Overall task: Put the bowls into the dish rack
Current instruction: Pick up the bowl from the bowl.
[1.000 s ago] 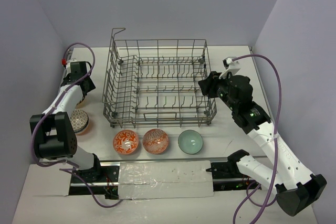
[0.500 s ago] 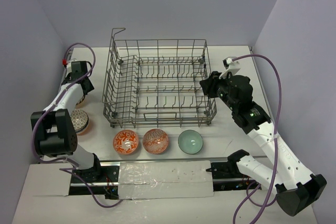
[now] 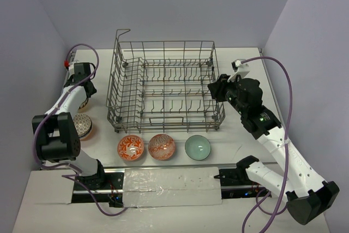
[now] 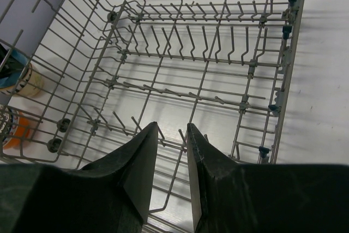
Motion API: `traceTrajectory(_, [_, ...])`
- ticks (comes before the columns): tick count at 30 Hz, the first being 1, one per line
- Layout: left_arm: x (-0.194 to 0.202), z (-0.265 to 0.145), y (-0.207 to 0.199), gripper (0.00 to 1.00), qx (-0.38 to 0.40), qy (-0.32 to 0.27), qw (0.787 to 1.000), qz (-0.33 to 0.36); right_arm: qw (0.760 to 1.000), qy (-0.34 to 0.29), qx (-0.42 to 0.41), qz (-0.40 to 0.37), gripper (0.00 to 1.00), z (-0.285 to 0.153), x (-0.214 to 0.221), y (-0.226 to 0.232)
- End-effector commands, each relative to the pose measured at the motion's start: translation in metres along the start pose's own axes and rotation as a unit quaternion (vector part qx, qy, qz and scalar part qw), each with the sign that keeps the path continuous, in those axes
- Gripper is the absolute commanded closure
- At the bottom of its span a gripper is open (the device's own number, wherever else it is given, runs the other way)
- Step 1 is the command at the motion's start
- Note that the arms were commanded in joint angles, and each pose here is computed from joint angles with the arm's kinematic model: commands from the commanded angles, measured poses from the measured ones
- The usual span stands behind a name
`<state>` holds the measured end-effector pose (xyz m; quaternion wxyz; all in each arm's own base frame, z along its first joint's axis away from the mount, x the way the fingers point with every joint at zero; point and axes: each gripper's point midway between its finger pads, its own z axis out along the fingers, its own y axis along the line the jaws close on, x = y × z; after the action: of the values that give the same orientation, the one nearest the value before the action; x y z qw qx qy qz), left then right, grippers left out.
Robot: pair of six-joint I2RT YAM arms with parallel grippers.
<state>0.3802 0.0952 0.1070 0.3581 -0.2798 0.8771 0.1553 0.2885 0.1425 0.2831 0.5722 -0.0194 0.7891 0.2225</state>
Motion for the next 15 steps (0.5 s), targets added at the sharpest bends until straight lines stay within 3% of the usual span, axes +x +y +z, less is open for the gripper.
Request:
traceTrajectory(1, [-0.0242, -0.0027, 0.0023, 0.57, -0.013, -0.029, 0.999, -0.017, 1.000, -0.021, 0.000, -0.005, 0.65, -0.0030, -0.0124, 0.0017])
traceTrajectory(11, [-0.0260, -0.0011, 0.0024, 0.63, -0.018, -0.029, 0.999, -0.015, 1.000, -0.020, 0.002, -0.006, 0.69, -0.0023, -0.0115, 0.0008])
traceTrajectory(15, [-0.0264, -0.0015, 0.0036, 0.71, -0.020, -0.029, 0.999, -0.012, 1.000, -0.019, 0.002, -0.006, 0.70, -0.0025, -0.0117, 0.0011])
